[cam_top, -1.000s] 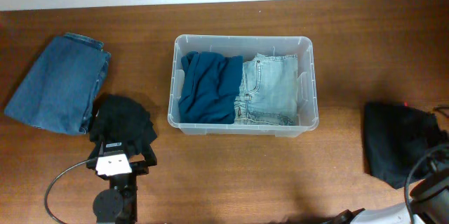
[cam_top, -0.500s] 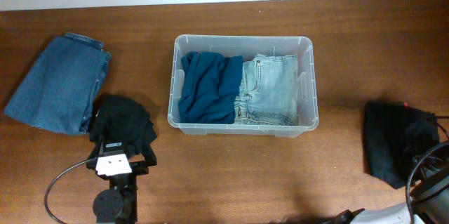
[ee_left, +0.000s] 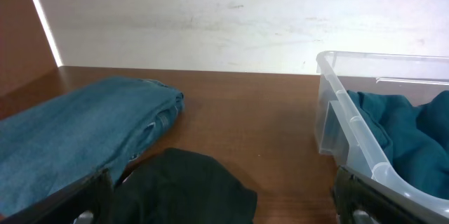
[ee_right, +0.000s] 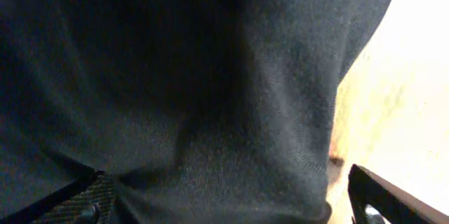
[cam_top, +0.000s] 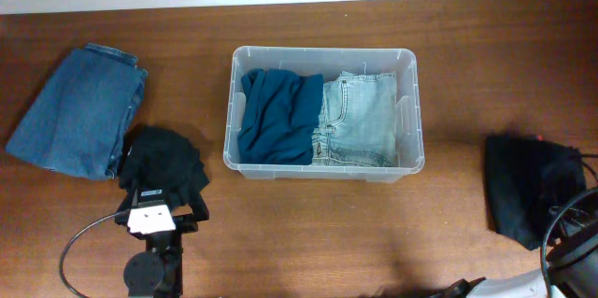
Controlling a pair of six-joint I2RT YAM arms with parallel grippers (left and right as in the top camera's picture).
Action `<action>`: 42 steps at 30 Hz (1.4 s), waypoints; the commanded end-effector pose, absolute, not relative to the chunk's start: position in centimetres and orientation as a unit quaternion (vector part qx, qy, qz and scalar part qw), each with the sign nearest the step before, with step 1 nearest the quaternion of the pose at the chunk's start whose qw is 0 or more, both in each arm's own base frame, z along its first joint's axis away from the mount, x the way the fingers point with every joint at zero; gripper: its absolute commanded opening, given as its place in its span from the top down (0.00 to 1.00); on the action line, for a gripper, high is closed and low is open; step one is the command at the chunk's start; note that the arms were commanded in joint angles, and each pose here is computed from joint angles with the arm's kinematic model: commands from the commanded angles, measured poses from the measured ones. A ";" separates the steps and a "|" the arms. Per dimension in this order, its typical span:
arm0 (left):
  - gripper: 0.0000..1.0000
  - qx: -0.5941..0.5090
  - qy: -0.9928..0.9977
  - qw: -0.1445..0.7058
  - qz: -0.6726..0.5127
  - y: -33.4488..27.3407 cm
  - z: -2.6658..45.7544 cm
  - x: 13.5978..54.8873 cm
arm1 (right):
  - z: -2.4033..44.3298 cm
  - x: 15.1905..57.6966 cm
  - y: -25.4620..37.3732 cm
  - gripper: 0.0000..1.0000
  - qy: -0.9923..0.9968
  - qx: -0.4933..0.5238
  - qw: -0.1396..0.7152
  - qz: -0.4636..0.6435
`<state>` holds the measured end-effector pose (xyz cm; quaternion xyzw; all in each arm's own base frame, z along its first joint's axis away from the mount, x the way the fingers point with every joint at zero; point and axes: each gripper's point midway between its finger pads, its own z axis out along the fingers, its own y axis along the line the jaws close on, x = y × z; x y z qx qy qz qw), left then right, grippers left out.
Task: Pack container
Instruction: 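Grasp the black garment on the right with the right gripper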
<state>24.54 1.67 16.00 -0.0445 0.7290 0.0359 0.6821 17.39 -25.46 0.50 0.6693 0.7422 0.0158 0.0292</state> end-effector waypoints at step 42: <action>0.01 -0.040 0.729 0.682 0.041 1.7 16.0 24.5 | 14.3 29.1 -23.0 0.96 0.818 0.499 0.243 0.153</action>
